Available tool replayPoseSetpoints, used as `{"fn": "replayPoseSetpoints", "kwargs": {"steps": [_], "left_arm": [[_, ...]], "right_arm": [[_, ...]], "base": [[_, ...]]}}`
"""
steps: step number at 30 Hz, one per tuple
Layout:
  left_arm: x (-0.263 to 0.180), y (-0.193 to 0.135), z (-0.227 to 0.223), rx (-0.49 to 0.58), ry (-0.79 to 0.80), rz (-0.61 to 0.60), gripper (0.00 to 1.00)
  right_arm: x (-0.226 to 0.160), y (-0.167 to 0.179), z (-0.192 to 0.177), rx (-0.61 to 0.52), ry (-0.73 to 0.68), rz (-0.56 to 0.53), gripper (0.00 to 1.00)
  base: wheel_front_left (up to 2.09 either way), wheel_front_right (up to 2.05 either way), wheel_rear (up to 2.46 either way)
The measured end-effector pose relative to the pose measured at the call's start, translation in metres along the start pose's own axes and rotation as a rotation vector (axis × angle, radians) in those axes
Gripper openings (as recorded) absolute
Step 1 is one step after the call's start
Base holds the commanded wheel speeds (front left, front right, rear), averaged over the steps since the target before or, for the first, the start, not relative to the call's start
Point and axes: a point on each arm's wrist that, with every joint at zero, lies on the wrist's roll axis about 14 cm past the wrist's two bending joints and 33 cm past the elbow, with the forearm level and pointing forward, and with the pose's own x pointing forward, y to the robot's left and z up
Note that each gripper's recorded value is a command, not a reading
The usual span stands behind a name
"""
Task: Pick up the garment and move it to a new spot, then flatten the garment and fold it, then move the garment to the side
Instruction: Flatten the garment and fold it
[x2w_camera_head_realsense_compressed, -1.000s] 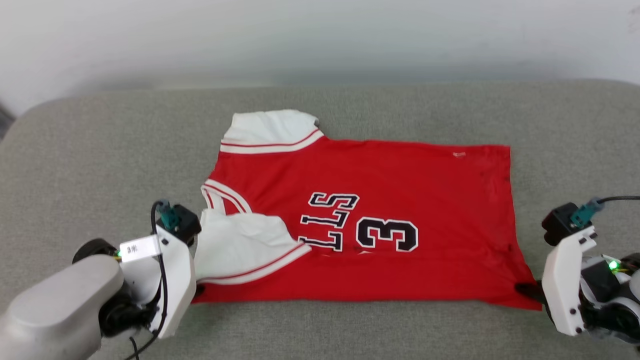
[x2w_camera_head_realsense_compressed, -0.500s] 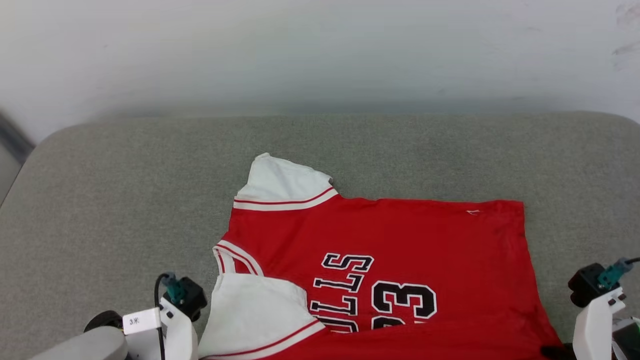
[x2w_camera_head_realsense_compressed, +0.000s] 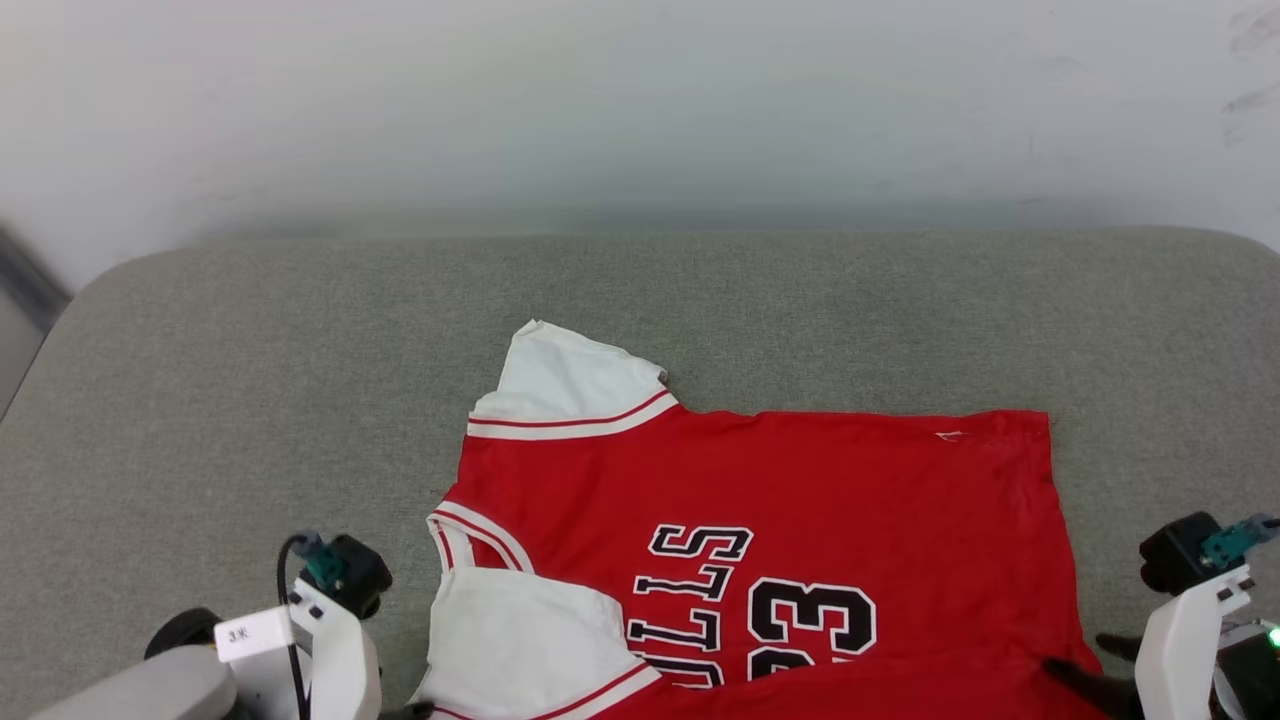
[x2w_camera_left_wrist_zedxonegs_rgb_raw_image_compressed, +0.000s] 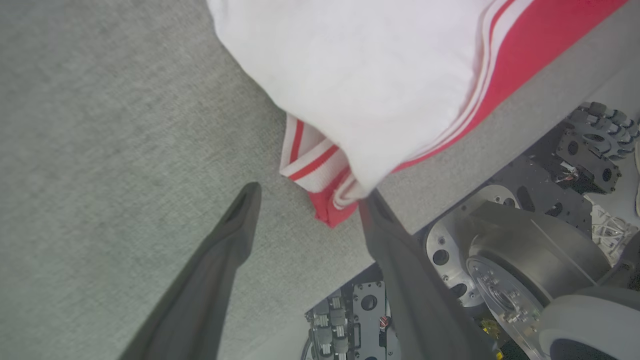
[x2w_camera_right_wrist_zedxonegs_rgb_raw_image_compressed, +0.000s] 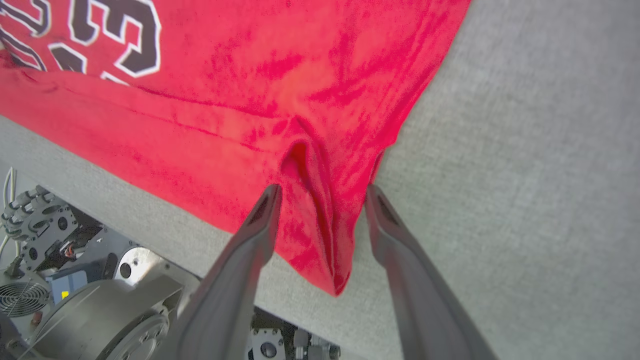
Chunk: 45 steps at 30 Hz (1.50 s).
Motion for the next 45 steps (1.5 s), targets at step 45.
{"fn": "replayPoseSetpoints", "kwargs": {"steps": [45], "left_arm": [[0.1, 0.132, 0.25, 0.052, 0.088, 0.164, 1.0]], "right_arm": [[-0.016, -0.043, 0.128, 0.024, -0.877, -0.393, 1.0]], "base": [[0.0, 0.0, 0.0]]}}
